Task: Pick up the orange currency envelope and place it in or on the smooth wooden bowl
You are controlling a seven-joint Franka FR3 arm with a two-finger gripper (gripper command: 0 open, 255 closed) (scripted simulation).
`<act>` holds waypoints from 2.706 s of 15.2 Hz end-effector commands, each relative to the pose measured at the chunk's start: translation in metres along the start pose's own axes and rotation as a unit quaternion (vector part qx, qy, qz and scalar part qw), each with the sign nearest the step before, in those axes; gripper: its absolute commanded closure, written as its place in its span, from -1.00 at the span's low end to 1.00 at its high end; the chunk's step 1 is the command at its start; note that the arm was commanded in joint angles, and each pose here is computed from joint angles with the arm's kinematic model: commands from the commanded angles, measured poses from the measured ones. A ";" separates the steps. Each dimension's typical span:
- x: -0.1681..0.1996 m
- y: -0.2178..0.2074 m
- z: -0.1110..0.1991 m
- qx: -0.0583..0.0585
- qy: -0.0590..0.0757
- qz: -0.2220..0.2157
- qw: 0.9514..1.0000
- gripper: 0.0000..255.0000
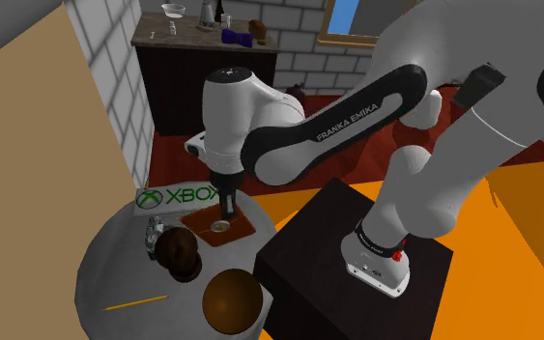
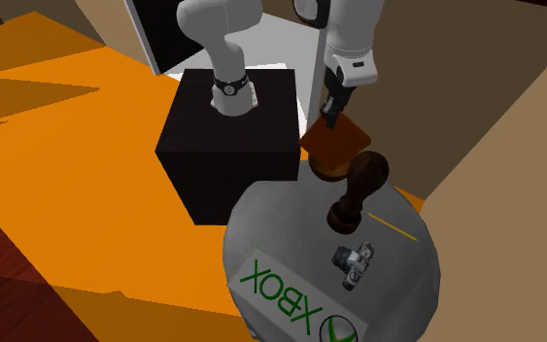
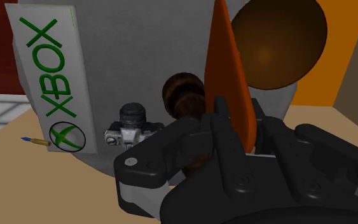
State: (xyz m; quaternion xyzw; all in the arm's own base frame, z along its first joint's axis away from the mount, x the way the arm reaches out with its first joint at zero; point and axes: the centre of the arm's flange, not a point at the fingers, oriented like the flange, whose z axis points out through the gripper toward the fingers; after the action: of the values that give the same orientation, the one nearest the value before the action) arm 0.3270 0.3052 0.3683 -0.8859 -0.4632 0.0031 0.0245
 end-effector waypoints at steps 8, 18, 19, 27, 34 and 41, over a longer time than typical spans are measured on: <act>-0.039 -0.109 -0.027 0.000 0.000 0.000 1.000 1.00; -0.043 -0.117 0.018 0.000 0.000 0.000 1.000 1.00; -0.044 -0.116 0.024 0.000 0.000 0.000 1.000 1.00; -0.044 -0.114 0.066 0.000 0.000 0.000 1.000 1.00; -0.045 -0.113 0.103 0.000 0.000 0.000 1.000 1.00; -0.045 -0.112 0.109 0.000 0.000 0.000 1.000 1.00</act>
State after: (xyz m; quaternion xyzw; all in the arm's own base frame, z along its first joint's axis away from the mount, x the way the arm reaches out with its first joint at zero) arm 0.2059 0.3366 0.2638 -0.8862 -0.4628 0.0031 0.0243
